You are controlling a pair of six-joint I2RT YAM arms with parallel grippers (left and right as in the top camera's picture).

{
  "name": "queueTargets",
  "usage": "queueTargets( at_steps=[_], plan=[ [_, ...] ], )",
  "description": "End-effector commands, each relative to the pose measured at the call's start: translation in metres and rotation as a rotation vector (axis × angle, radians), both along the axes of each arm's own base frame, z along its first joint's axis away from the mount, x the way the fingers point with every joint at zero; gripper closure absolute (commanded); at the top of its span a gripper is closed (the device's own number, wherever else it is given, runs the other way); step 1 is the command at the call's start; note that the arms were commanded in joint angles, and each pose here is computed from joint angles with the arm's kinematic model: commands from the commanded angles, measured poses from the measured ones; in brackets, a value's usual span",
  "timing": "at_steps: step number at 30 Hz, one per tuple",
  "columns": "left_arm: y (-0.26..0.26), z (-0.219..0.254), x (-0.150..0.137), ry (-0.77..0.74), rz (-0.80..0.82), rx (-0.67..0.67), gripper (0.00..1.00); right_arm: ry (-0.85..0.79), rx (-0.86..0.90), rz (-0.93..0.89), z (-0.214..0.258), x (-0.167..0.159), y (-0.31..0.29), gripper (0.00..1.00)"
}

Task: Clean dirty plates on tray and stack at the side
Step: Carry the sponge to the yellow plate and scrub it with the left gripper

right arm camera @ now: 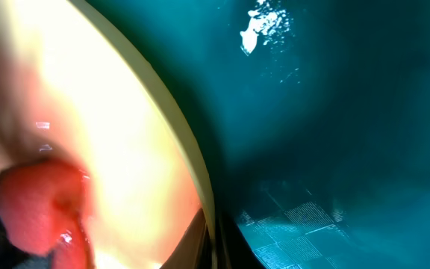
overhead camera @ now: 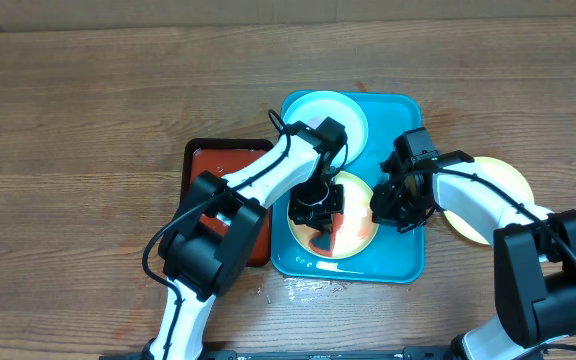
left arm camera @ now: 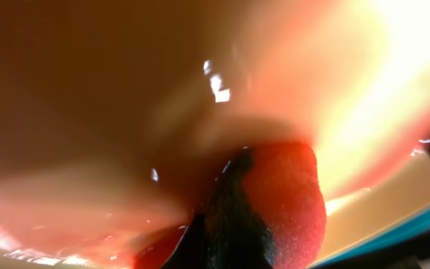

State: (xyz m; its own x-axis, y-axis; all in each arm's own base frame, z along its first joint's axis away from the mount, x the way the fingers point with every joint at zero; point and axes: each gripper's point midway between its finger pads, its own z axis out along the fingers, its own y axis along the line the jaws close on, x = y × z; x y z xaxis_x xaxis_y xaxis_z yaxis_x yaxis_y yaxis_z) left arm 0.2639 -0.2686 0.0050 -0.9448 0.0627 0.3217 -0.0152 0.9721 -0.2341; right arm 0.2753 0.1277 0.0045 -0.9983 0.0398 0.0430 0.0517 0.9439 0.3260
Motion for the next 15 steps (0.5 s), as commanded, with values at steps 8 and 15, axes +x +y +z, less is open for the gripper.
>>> queueTargets(
  at_steps=[8,15],
  plan=[
    [0.105,0.0,0.074,-0.382,-0.056,0.606,0.96,0.016,-0.056,-0.01,-0.009,-0.002,-0.011,0.96],
    [0.105,0.008,0.102,-0.508,-0.054,0.634,0.96,0.015,-0.057,-0.009,-0.009,-0.002,-0.012,0.96]
  ],
)
